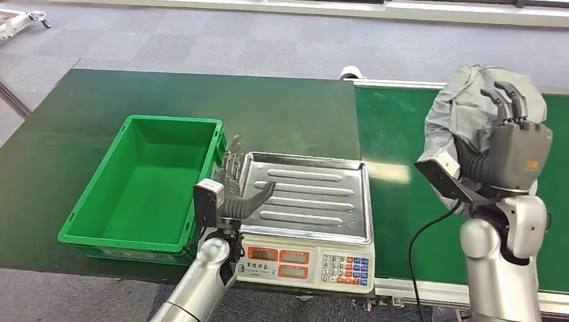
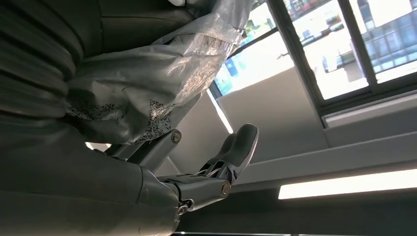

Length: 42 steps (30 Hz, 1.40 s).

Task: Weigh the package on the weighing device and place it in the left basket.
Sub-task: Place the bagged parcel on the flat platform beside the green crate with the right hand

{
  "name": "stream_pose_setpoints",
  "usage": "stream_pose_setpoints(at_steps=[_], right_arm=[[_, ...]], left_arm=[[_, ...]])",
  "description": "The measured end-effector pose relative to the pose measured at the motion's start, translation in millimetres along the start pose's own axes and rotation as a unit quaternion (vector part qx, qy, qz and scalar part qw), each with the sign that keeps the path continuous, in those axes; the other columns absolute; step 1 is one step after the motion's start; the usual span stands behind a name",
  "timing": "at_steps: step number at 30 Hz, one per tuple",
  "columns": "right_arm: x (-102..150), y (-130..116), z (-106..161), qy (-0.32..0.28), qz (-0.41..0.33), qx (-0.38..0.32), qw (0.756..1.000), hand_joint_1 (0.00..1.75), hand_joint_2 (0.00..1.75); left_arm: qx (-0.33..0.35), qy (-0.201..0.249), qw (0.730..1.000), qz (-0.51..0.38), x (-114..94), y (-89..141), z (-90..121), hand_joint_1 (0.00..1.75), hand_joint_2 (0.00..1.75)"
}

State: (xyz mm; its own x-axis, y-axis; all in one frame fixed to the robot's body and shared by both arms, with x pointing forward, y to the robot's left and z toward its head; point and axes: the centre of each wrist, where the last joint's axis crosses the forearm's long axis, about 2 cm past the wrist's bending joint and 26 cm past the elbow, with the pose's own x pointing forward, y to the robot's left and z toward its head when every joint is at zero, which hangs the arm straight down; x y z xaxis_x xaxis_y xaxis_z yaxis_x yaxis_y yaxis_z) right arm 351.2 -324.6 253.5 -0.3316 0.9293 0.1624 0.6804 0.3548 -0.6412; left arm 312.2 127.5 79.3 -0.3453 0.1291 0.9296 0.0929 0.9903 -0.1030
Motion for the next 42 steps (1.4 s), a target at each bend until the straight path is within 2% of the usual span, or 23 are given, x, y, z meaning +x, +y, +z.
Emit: stream_pose_setpoints(at_steps=[6, 10, 14, 21, 31, 37, 41, 42], right_arm=[[28, 41, -53, -0.056, -0.030, 0.051, 0.997, 1.75, 1.75], [58, 71, -67, -0.092, -0.057, 0.100, 0.989, 1.75, 1.75], [85, 96, -66, -0.122, -0.093, 0.158, 0.975, 1.75, 1.75], [136, 133, -44, -0.162, -0.190, 0.273, 0.929, 1.75, 1.75], [170, 149, -25, -0.172, -0.261, 0.352, 0.882, 1.75, 1.75], [177, 152, -15, -0.160, -0.336, 0.376, 0.848, 1.75, 1.75], [178, 152, -9, -0.148, -0.369, 0.373, 0.838, 0.00, 1.75], [178, 151, -8, -0.144, -0.375, 0.366, 0.839, 0.00, 1.75]], left_arm=[[0.107, -0.047, 0.992, -0.056, 20, 8, -14, 0.00, 1.75], [0.153, -0.083, 0.982, -0.068, 36, 14, -22, 0.00, 1.75], [0.183, -0.113, 0.975, -0.063, 50, 21, -27, 0.00, 1.75], [0.216, -0.151, 0.963, -0.050, 70, 32, -33, 0.00, 1.75], [0.222, -0.152, 0.963, -0.026, 72, 41, -33, 0.00, 1.75], [0.207, -0.144, 0.968, 0.002, 67, 48, -31, 0.00, 1.75], [0.195, -0.133, 0.972, 0.013, 60, 51, -28, 0.00, 1.75], [0.191, -0.128, 0.973, 0.013, 57, 51, -27, 0.00, 1.75]])
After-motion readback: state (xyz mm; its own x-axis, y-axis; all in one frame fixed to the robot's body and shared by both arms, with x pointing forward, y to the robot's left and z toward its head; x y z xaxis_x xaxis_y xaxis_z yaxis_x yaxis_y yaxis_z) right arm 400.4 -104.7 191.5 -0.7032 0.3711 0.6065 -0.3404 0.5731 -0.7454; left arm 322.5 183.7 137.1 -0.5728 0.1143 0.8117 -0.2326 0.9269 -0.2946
